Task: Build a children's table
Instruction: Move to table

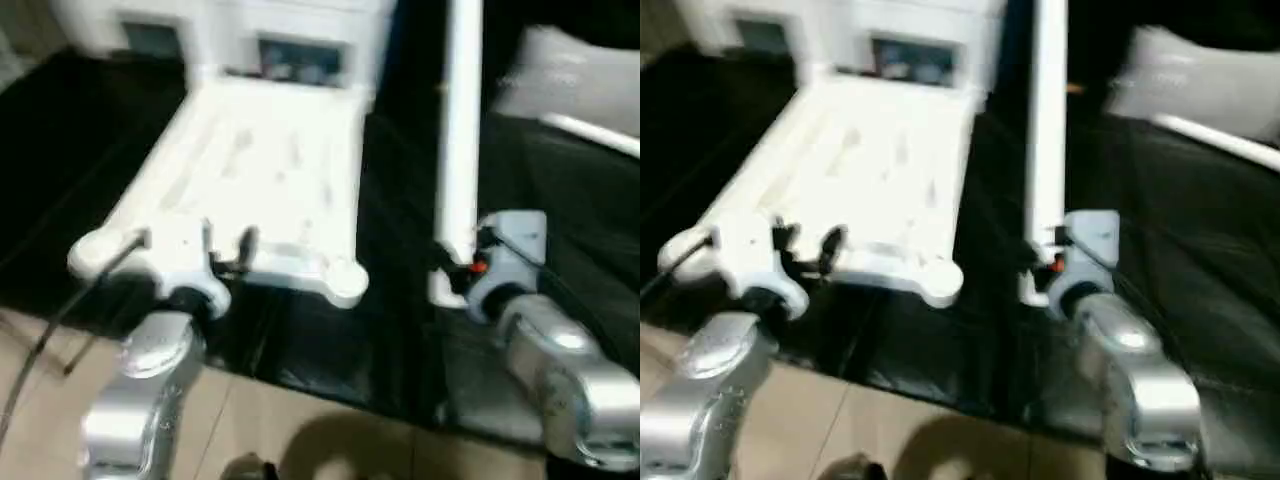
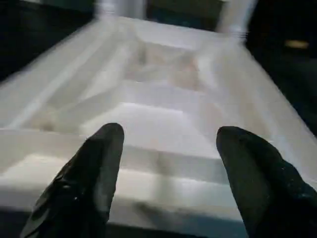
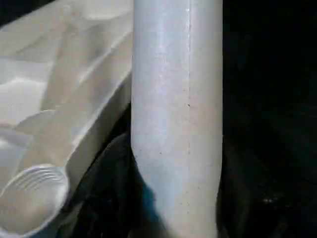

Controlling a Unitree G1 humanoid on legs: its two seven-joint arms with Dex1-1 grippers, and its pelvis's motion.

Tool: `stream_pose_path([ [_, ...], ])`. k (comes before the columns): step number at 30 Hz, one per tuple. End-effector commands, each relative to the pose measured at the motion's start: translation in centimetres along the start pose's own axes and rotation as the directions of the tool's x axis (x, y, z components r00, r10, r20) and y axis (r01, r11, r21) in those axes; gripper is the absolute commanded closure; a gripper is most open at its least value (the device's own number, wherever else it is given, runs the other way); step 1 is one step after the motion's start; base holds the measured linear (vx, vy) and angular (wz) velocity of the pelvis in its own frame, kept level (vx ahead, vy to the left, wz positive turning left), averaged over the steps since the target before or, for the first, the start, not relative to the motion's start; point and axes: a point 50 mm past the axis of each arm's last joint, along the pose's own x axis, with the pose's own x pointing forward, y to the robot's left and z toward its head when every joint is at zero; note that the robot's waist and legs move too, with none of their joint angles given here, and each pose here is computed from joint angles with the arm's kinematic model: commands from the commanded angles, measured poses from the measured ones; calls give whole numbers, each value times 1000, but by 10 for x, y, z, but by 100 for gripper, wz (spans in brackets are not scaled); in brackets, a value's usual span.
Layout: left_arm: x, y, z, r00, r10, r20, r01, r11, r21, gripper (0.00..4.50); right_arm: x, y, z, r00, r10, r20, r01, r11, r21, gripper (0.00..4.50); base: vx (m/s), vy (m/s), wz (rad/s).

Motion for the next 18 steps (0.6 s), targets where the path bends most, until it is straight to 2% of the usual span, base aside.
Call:
stream_pose_path([
  [1,1,-7,1,1000,-14,0,14,1000,-6,89,-3,-8,5,999,-38,13,38,999,0,261,-45,-274,58],
  [6,0,-8,1,1000,-22,-4,22,1000,-7,89,-6,-10,1,999,-49,-11,49,999,14,261,-51,-349,47],
  [9,0,-9,0,999,-31,-13,31,999,-8,89,-8,-9,-4,998,-43,-53,45,998,38,261,-34,-305,12],
  [11,0,-9,-1,999,-34,-17,34,999,-6,89,-9,-6,-10,994,-28,-110,29,1000,5,261,-23,-276,6],
  [18,-2,-12,-3,998,-59,-28,59,998,6,89,-14,-1,-13,990,-3,-139,1,1000,-10,261,-34,-278,4],
])
